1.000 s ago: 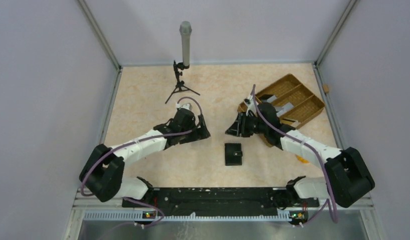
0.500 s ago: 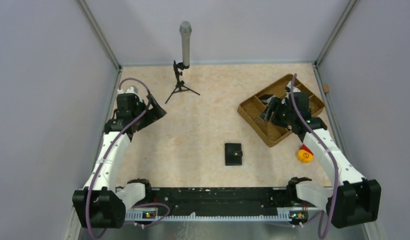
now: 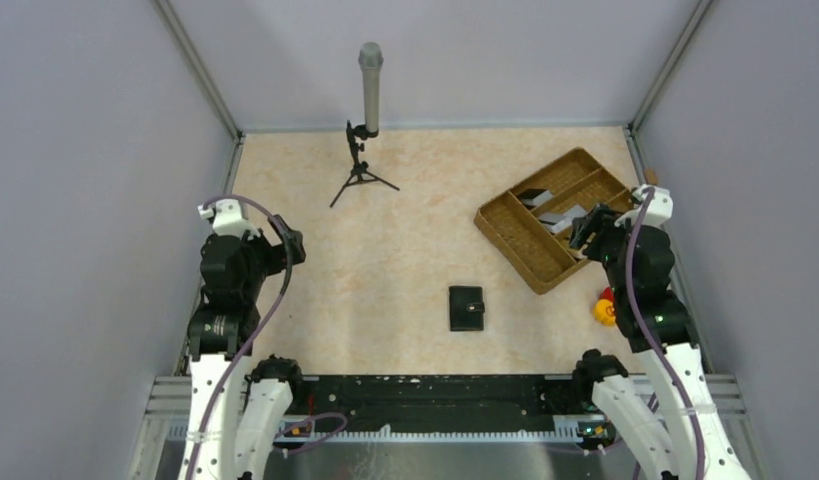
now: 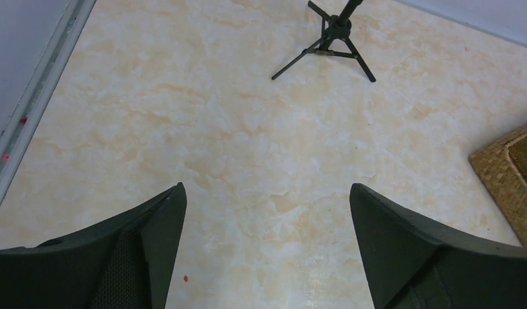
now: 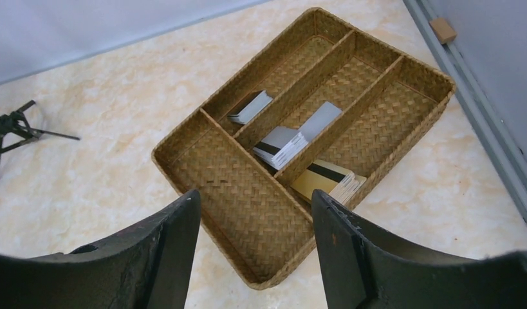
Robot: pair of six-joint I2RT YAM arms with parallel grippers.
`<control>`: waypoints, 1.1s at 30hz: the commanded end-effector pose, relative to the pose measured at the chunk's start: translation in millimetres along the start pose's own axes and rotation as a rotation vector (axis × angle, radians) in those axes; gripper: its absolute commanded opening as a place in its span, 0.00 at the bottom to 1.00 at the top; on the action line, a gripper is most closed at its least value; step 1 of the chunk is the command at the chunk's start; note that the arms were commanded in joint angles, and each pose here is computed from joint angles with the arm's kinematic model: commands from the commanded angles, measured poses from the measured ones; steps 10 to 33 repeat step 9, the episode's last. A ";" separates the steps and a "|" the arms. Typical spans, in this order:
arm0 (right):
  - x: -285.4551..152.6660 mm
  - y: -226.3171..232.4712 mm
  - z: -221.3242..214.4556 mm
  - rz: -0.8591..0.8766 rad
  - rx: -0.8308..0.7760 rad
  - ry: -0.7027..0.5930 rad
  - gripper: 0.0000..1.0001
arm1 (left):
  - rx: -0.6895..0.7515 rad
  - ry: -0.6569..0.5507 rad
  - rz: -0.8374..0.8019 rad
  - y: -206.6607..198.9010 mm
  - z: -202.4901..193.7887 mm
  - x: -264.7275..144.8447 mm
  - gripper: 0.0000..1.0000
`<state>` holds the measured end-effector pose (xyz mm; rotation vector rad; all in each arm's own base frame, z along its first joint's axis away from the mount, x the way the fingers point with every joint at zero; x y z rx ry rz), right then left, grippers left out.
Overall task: Put the credit cards into the card holder
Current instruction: Reset both arms
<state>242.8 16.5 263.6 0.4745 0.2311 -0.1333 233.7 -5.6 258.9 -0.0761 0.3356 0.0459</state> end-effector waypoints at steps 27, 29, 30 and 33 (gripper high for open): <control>7.6 -2.9 2.1 -0.012 -0.037 -0.023 0.63 | 0.038 -0.106 0.013 3.6 13.7 0.3 0.99; 7.6 -2.9 2.1 -0.012 -0.037 -0.023 0.63 | 0.038 -0.106 0.013 3.6 13.7 0.3 0.99; 7.6 -2.9 2.1 -0.012 -0.037 -0.023 0.63 | 0.038 -0.106 0.013 3.6 13.7 0.3 0.99; 7.6 -2.9 2.1 -0.012 -0.037 -0.023 0.63 | 0.038 -0.106 0.013 3.6 13.7 0.3 0.99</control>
Point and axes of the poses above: each gripper's point midway between its finger pads, its own x axis out along the fingers, its own y axis along the line the jaws close on, z = x × y, the point moved 2 cm from there along -x, back along the fingers, and after that the axes turned 13 degrees about x, right-handed, at the moved point
